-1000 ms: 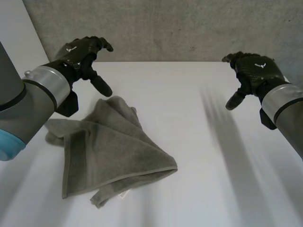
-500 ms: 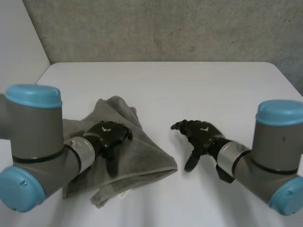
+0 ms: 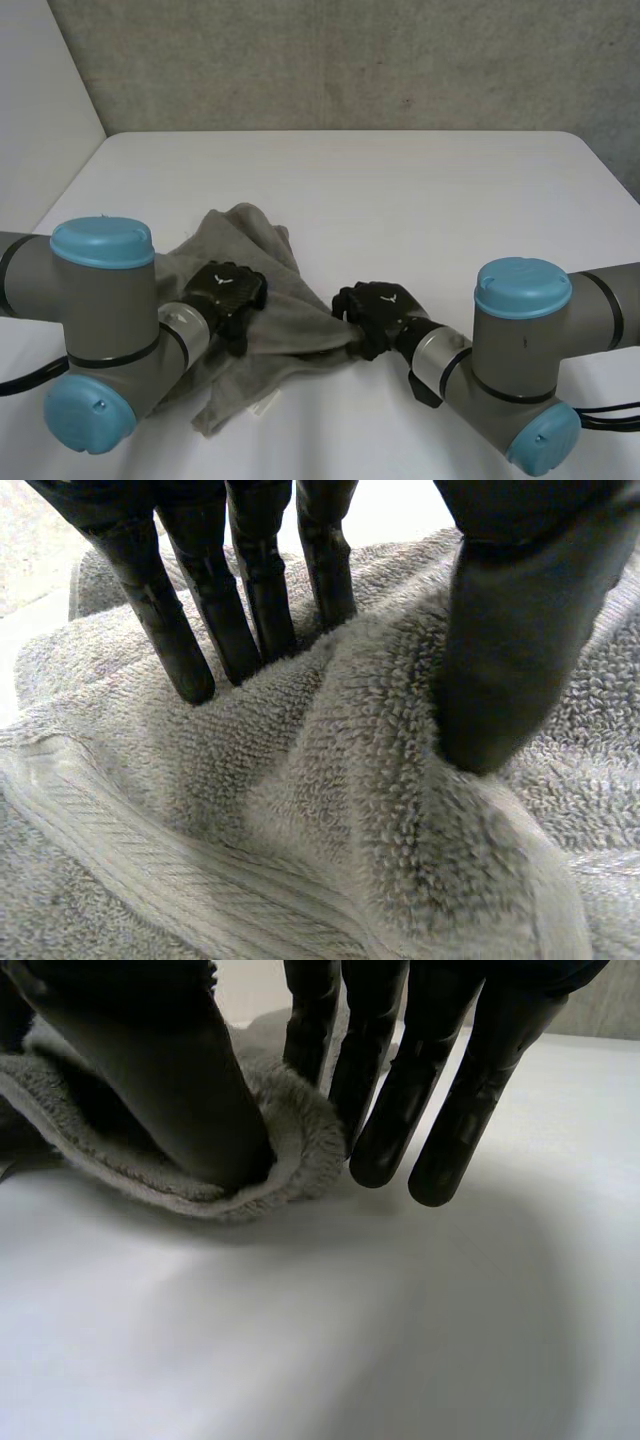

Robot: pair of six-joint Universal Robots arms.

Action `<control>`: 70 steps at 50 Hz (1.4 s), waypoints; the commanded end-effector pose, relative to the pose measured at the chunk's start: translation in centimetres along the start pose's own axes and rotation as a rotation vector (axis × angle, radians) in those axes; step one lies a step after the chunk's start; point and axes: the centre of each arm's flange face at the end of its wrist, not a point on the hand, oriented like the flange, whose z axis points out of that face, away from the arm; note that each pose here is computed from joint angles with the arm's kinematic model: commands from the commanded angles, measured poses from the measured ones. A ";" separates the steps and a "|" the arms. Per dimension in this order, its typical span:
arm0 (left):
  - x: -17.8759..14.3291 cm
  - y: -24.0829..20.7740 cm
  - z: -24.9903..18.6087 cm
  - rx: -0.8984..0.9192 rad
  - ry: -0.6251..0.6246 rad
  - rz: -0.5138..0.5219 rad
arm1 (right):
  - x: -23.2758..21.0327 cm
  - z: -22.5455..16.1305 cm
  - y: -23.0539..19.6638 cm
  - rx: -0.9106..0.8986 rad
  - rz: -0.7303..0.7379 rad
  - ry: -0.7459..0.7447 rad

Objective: Fold the towel.

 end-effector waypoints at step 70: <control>-0.7 0.4 1.2 0.135 0.192 0.206 | 1.9 -2.4 -2.3 -0.106 -0.598 -0.044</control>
